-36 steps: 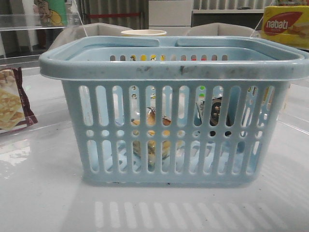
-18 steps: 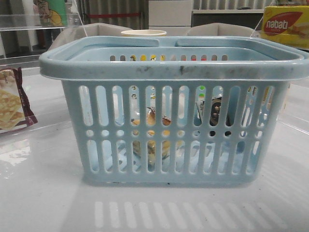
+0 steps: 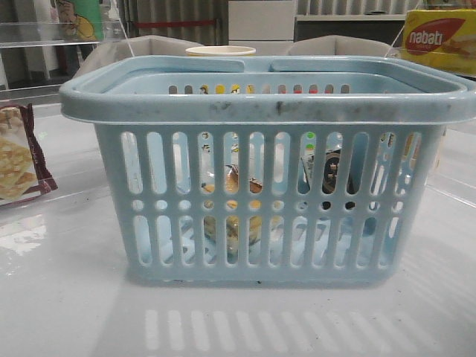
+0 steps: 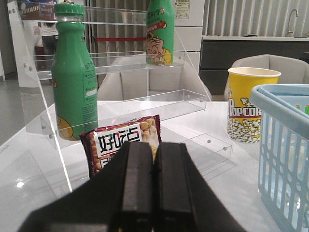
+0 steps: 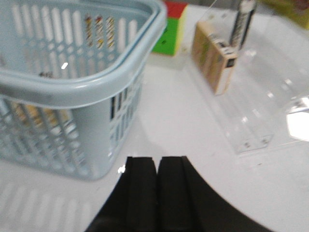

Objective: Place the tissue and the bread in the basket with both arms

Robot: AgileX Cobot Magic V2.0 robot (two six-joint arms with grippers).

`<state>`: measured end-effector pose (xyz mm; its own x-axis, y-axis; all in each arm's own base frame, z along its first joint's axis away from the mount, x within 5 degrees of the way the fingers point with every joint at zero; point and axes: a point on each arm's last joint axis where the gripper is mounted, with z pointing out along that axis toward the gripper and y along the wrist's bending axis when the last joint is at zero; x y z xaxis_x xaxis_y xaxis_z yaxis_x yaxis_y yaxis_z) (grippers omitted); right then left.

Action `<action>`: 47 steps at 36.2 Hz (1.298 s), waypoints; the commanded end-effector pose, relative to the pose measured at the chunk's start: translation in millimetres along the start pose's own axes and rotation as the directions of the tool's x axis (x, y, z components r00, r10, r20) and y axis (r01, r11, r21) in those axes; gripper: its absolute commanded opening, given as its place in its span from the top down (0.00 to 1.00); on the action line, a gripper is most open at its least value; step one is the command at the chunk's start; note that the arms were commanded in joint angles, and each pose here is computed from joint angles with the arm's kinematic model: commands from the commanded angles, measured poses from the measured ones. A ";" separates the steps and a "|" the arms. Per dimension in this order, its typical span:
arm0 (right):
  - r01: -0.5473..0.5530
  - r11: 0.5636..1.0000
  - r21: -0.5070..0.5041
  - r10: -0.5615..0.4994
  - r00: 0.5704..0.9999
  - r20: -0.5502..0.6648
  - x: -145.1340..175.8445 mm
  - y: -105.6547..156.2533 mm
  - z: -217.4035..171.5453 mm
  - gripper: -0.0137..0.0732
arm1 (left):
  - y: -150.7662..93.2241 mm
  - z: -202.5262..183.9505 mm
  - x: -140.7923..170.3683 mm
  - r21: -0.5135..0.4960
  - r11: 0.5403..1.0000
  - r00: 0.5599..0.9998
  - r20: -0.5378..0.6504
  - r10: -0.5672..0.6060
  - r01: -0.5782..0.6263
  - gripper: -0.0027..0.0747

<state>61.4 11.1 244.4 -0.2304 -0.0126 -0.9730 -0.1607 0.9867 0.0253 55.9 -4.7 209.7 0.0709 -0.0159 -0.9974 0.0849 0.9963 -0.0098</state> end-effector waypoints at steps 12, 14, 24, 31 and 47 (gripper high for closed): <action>-0.040 0.988 0.148 -0.014 0.938 0.346 37.5 -10.8 0.3 0.81 | -0.5 -2.0 -9.8 0.009 1.000 0.994 0.110 -0.009 0.008 0.85; -0.040 0.988 0.149 -0.014 0.938 0.346 37.4 -10.8 0.4 0.81 | -0.5 -2.0 -9.7 0.009 1.000 0.994 0.108 -0.009 0.008 0.85; -0.041 0.988 0.152 -0.014 0.939 0.344 37.6 -11.0 0.4 0.81 | -0.5 -2.0 -9.7 0.009 1.000 0.994 0.108 -0.009 0.008 0.85; -0.042 0.987 0.153 -0.014 0.939 0.343 37.7 -11.0 0.4 0.81 | -0.5 -2.0 -9.7 0.009 1.000 0.994 0.108 -0.009 0.008 0.85; -0.041 0.988 0.152 -0.014 0.939 0.343 37.7 -11.0 0.4 0.81 | -0.5 -2.0 -9.7 0.009 1.000 0.994 0.108 -0.009 0.008 0.85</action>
<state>56.8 1.1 197.3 -0.0020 0.0372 -0.9993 -0.0145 0.9992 0.0373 55.9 -4.7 209.9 0.0736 -0.0161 -0.9972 0.0850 0.9963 -0.0098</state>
